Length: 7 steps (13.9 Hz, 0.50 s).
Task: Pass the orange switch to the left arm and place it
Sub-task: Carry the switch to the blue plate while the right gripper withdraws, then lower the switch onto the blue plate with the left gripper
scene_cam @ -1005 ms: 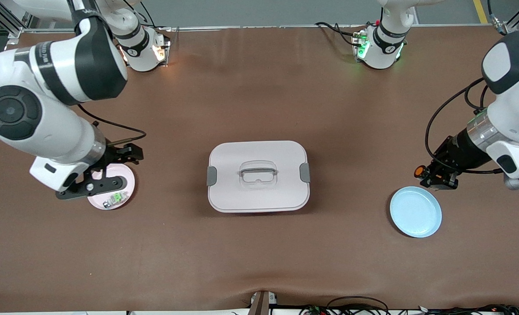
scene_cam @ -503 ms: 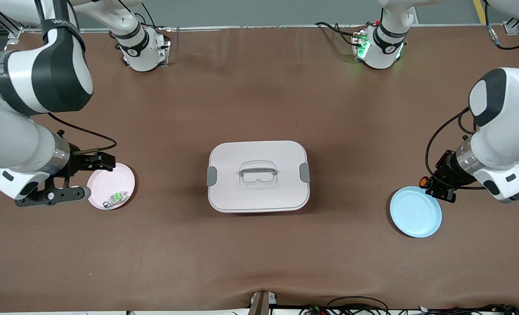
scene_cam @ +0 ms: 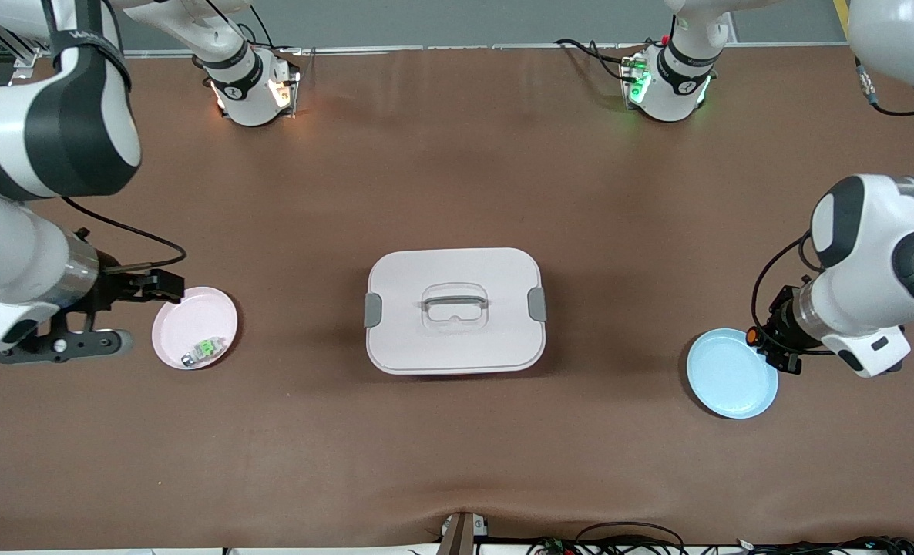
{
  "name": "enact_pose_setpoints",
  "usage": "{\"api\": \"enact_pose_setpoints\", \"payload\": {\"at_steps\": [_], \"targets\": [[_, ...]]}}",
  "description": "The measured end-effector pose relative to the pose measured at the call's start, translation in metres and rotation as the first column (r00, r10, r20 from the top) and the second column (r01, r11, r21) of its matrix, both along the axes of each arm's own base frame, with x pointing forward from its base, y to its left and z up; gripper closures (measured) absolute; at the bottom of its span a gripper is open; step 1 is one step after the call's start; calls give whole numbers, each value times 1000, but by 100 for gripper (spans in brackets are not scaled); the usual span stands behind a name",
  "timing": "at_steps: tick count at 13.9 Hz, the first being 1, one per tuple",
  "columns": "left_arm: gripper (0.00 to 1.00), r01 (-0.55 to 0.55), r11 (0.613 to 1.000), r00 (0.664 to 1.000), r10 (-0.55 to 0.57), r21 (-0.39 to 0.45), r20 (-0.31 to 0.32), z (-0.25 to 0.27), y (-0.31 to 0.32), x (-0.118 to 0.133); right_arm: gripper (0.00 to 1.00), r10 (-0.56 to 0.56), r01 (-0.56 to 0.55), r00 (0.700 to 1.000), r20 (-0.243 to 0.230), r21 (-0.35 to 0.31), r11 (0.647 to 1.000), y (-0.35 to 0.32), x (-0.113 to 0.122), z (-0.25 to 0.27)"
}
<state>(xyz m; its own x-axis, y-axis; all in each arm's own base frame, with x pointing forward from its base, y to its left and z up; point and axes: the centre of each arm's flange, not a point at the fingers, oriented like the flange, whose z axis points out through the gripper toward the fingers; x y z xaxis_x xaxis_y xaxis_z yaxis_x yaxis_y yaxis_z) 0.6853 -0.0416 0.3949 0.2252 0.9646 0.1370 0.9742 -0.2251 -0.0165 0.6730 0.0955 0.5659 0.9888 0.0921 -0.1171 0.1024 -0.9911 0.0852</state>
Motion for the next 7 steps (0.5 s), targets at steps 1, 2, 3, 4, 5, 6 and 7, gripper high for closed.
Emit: {"api": "enact_pose_setpoints", "payload": {"at_steps": [1, 2, 3, 4, 5, 6, 7], "targets": [[66, -12, 1000, 1000, 12, 17, 5, -10, 1, 3, 0, -9, 9, 1000, 6, 1, 1000, -8, 0, 4], [66, -14, 1000, 1000, 14, 22, 10, -17, 2, 5, 0, -17, 17, 1000, 14, 3, 1000, -15, -1, 9], [66, -18, 1000, 1000, 18, 22, 13, -24, 4, 7, 0, -27, 27, 999, 28, 5, 1000, -22, -3, 18], [66, -19, 1000, 1000, 19, 25, 13, -30, 6, 9, 0, -40, 40, 998, 47, 8, 999, -31, -6, 30], [66, -19, 999, 1000, 19, 33, 10, -40, 8, 11, 0, -53, 52, 996, 72, 12, 999, -40, -12, 47], [66, -24, 999, 1000, 24, 49, 6, -51, 8, 12, 0, -67, 66, 993, 94, 17, 998, -51, -20, 65], [66, -28, 998, 1000, 28, 62, 1, -65, 9, 13, 0, -86, 85, 991, 103, 20, 996, -63, -28, 80]]}}
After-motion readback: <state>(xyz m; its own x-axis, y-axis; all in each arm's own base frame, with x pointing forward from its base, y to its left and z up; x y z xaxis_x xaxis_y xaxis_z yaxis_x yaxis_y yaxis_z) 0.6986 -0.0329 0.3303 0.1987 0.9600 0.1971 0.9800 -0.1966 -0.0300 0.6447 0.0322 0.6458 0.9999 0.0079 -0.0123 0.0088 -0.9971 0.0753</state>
